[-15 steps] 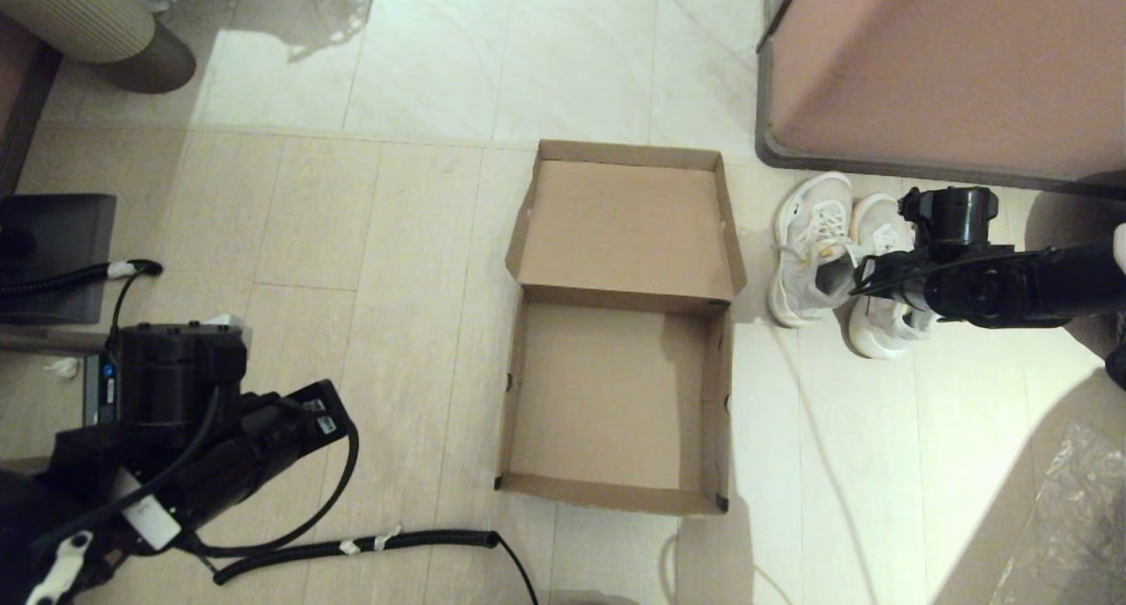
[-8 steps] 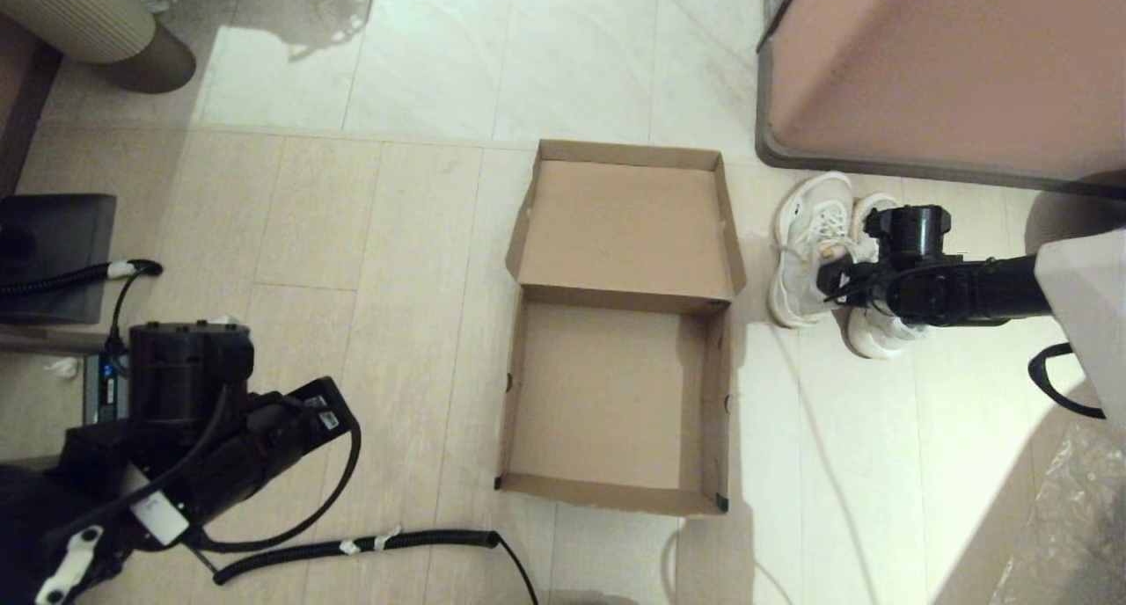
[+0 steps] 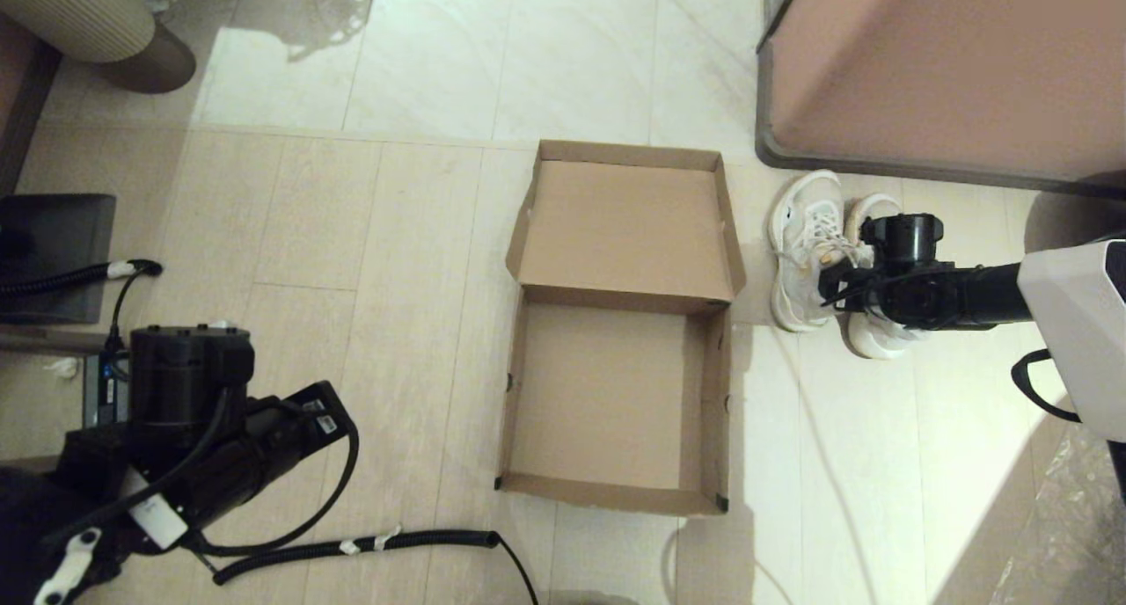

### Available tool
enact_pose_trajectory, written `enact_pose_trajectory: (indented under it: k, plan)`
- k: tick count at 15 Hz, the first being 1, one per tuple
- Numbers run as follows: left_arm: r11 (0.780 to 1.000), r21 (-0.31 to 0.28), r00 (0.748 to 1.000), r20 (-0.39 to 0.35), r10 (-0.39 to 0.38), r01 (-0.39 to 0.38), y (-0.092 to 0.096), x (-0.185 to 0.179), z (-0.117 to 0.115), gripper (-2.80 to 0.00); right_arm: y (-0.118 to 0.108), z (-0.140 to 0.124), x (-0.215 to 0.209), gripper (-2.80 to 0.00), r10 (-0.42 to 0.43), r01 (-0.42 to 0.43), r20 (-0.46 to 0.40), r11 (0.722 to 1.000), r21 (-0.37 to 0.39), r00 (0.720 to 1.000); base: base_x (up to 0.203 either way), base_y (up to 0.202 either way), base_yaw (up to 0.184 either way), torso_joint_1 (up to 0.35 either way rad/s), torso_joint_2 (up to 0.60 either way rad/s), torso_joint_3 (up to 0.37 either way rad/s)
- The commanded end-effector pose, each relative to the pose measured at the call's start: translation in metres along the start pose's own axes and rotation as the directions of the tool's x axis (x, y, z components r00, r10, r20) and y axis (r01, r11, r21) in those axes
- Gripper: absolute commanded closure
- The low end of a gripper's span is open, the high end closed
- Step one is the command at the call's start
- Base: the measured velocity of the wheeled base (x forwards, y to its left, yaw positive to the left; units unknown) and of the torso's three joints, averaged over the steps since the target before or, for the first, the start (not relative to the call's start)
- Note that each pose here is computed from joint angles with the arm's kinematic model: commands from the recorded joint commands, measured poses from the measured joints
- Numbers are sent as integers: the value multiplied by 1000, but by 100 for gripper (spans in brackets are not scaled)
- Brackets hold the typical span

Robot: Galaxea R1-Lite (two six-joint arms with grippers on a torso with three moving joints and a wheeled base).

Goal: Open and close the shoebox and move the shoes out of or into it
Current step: Put the shoes into the shoe box

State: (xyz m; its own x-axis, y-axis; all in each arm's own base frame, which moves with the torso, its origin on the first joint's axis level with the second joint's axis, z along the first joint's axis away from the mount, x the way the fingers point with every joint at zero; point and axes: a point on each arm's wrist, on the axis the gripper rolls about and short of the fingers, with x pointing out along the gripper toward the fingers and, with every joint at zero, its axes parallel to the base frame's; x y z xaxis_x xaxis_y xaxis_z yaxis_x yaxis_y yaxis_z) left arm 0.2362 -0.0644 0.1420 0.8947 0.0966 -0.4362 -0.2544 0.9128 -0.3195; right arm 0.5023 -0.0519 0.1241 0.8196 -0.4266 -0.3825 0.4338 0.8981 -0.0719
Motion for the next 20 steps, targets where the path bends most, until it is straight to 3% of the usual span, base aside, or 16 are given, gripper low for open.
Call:
enact_pose_trajectory:
  k: [1, 4, 5, 13, 15, 20]
  plan:
    - [1000, -5, 1000, 15, -5, 5, 0, -3, 3, 0, -9, -7, 20, -280, -21, 21, -2, 1000, 10, 1000, 0, 0, 0, 0, 0, 0]
    - [1000, 23, 1000, 25, 17, -18, 3, -1, 7, 0, -16, -10, 27, -280, -17, 17, -7, 1000, 16, 1000, 0, 0, 0, 0, 0, 0]
    - [1000, 24, 999, 30, 14, -15, 2, 0, 9, 0, -16, -10, 27, 0, -17, 17, -7, 1000, 16, 1000, 0, 0, 0, 0, 0, 0]
    - [1000, 20, 999, 45, 14, -15, 3, -4, 13, 0, -12, -22, 26, 0, 7, -7, -90, 1000, -4, 996, 0, 0, 0, 0, 0, 0]
    - [999, 36, 999, 53, 12, -14, 2, -5, 15, 0, -14, -12, 16, 0, 8, -8, -98, 1000, 4, 995, 0, 0, 0, 0, 0, 0]
    - [999, 47, 998, 58, 8, -11, 2, -5, 16, 0, -26, 32, -65, 0, 66, -32, -209, 987, 159, 976, 0, 0, 0, 0, 0, 0]
